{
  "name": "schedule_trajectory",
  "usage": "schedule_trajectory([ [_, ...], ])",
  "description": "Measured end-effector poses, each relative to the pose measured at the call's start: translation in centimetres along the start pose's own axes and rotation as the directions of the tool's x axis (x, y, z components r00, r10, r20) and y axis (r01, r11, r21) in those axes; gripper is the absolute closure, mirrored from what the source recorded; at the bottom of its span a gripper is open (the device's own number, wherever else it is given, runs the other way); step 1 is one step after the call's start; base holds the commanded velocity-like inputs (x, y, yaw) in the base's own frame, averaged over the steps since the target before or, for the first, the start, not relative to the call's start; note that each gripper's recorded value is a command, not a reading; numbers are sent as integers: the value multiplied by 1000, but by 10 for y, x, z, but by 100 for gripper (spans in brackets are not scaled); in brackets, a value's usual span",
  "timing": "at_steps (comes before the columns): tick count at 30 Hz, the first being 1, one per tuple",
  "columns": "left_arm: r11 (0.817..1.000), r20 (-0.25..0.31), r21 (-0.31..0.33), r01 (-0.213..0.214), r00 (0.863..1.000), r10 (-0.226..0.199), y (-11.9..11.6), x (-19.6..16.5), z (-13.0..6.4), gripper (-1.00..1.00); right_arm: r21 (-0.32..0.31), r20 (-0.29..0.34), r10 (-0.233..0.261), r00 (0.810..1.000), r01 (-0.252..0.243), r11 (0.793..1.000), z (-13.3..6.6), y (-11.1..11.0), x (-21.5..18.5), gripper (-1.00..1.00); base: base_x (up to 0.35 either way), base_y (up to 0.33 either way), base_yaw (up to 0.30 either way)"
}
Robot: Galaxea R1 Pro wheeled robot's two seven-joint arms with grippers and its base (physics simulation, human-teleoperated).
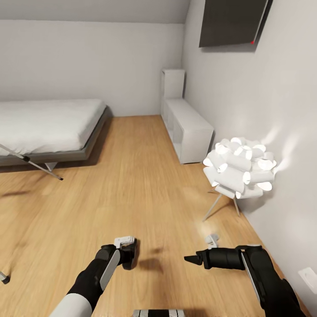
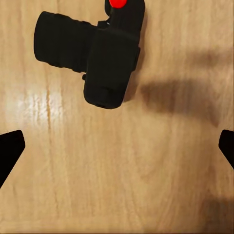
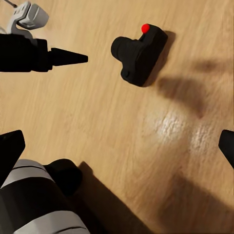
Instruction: Attach the digital camera to the camera tripod in the bedroom.
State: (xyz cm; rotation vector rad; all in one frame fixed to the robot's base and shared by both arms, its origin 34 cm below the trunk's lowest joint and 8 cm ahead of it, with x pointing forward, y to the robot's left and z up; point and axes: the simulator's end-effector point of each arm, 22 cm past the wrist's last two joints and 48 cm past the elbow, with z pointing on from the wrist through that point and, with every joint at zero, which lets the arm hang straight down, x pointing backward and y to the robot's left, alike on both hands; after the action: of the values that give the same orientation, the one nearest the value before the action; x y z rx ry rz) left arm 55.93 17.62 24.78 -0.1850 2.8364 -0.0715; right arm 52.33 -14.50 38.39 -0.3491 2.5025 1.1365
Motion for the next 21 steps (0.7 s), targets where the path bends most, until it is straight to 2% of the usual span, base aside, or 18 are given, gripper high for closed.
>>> schedule_trajectory([
  [21, 1000, -84, -12, 5, 996, -6, 6, 34, 33, -100, -9, -49, 59, 997, -59, 998, 19, -21, 24, -100, 0, 0, 0],
])
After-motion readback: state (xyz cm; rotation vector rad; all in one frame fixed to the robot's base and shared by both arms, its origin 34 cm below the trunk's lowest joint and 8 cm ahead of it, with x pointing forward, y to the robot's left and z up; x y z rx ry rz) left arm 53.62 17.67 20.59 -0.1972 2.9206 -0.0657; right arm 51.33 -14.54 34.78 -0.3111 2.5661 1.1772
